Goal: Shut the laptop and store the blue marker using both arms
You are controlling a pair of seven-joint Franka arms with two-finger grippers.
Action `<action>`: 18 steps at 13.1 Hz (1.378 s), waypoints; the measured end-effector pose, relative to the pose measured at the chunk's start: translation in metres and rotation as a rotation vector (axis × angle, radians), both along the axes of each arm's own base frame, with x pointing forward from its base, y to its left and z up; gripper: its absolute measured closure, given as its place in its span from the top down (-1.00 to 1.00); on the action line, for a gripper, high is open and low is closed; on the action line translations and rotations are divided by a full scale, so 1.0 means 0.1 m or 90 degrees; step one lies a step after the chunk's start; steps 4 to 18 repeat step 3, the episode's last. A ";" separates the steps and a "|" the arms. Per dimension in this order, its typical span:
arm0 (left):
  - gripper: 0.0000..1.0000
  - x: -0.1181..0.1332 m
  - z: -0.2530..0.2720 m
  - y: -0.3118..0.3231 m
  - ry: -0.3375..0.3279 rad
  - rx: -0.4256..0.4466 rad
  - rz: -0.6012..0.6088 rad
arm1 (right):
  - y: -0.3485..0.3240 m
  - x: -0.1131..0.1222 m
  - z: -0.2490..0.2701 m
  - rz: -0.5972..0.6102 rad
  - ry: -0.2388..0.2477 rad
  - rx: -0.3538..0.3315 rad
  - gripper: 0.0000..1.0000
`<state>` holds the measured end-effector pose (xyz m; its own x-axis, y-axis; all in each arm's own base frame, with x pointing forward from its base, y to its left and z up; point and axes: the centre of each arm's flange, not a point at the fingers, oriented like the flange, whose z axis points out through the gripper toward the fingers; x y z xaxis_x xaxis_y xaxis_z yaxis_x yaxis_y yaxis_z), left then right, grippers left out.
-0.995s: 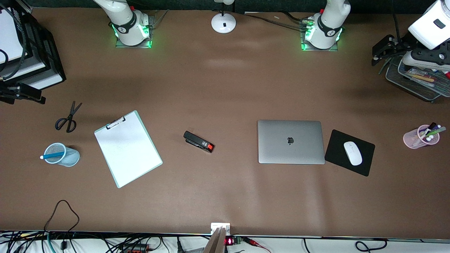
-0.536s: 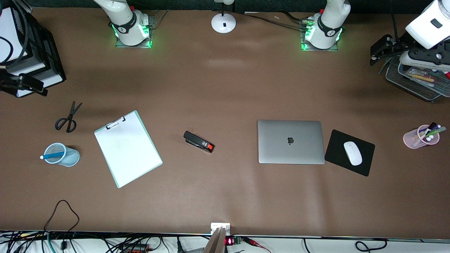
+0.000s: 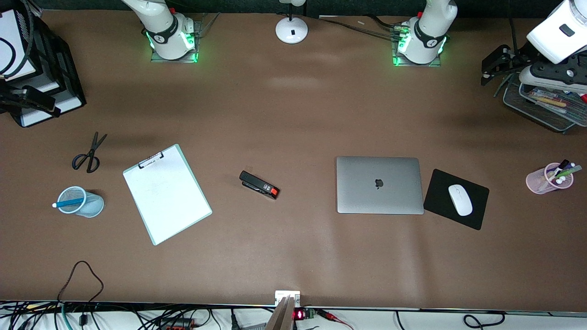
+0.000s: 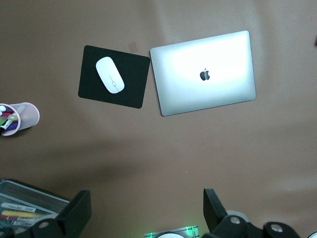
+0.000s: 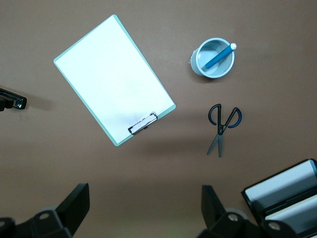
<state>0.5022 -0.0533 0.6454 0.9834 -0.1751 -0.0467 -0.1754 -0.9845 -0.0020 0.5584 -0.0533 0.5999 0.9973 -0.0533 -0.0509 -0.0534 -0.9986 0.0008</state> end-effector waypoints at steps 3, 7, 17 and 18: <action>1.00 0.00 0.00 0.00 0.000 0.000 0.000 | 0.02 0.00 0.00 -0.002 0.001 0.000 1.00; 1.00 0.00 0.00 0.00 0.000 0.000 0.000 | 0.02 0.00 0.00 -0.002 0.001 0.000 1.00; 1.00 0.00 0.00 0.00 0.000 0.000 0.000 | 0.02 0.00 0.00 -0.002 0.001 0.000 1.00; 1.00 0.00 0.00 0.00 0.000 0.000 0.000 | 0.02 0.00 0.00 -0.002 0.001 0.000 1.00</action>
